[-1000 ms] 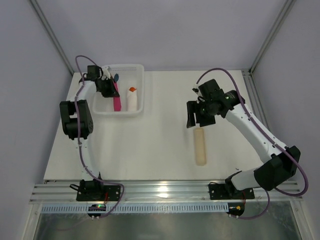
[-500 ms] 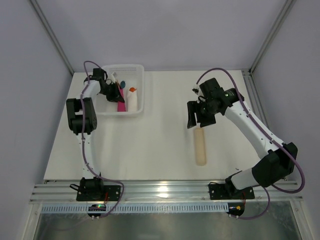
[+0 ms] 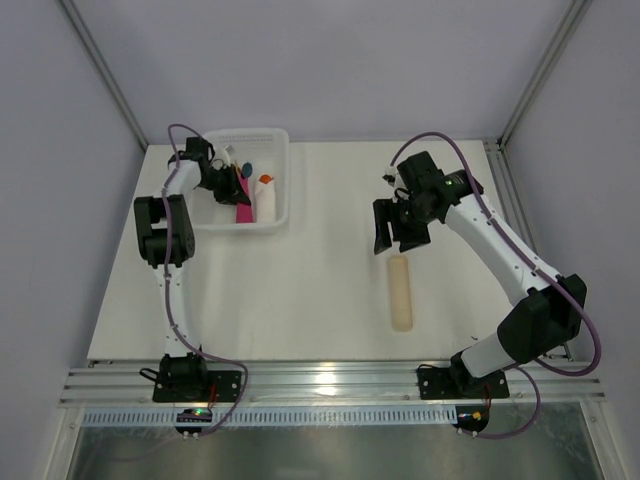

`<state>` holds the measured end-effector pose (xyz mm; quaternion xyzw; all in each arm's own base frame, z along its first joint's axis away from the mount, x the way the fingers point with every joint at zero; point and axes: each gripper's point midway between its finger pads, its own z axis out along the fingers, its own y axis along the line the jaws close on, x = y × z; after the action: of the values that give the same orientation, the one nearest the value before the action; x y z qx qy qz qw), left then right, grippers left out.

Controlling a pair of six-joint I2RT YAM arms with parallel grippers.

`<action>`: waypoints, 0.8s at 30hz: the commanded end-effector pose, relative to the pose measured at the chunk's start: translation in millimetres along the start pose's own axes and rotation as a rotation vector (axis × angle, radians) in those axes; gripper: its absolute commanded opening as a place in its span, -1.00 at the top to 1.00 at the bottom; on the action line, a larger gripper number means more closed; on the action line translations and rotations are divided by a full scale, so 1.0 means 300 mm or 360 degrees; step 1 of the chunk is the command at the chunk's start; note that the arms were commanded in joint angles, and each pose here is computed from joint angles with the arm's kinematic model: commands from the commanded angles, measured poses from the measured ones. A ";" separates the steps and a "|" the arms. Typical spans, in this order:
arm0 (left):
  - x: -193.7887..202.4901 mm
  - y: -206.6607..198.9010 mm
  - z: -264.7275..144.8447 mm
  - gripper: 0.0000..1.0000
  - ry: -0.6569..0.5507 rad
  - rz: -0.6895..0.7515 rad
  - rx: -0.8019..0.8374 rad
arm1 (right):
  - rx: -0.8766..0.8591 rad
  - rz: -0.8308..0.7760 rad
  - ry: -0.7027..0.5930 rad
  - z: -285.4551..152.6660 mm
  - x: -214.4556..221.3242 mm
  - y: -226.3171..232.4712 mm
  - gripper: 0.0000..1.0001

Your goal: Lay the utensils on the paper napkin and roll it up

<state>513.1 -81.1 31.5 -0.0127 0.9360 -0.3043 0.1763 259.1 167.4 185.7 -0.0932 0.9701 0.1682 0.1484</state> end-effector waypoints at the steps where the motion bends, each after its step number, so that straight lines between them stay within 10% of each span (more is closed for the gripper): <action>1: 0.036 0.052 0.026 0.92 0.0063 -0.0042 -0.0094 | -0.0021 -0.0028 -0.0050 -0.034 -0.034 0.010 -0.37; 24: 0.013 0.107 0.012 0.27 0.0029 -0.0036 -0.0389 | -0.0012 -0.0025 -0.0045 -0.032 -0.048 -0.005 -0.36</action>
<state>514.5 -78.4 29.4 -0.0284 0.9512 -0.2572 0.1680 264.7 163.0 184.8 -0.0923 0.9713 0.1638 0.1455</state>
